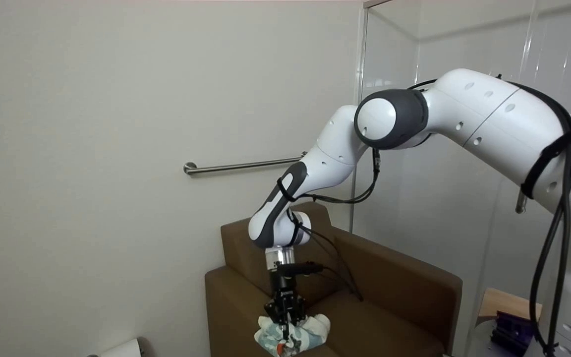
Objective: Move the towel back and forth on the sofa left arm
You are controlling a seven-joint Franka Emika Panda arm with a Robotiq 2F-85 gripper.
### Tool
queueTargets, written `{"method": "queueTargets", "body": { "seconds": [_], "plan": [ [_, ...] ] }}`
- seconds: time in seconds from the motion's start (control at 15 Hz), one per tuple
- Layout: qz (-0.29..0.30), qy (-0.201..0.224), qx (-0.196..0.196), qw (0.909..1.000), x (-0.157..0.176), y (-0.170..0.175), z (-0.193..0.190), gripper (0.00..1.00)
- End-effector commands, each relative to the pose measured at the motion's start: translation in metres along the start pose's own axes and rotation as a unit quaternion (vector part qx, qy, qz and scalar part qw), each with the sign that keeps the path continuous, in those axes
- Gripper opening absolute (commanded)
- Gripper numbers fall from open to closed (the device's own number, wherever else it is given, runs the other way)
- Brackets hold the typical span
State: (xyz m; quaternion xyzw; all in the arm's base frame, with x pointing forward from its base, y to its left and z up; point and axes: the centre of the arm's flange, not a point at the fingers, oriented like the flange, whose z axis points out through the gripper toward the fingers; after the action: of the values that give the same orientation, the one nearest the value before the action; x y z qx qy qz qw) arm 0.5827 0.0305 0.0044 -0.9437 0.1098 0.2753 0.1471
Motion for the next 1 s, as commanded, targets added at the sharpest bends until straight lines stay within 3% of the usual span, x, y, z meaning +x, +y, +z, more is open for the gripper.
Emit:
{"method": "queueTargets", "body": {
  "seconds": [0.0,0.27,0.47,0.6,0.93],
  "plan": [
    [0.056,-0.010,0.017,0.9983,-0.081,0.023,0.015,0.09],
    [0.074,-0.027,0.017,0.9967,-0.121,0.040,0.033,0.09],
    [0.066,-0.039,0.005,0.9971,-0.128,0.043,0.045,0.09],
    [0.050,-0.043,-0.006,0.9978,-0.120,0.040,0.049,0.09],
    [-0.001,-0.026,-0.043,0.9988,-0.065,0.022,0.035,0.09]
  ]
}}
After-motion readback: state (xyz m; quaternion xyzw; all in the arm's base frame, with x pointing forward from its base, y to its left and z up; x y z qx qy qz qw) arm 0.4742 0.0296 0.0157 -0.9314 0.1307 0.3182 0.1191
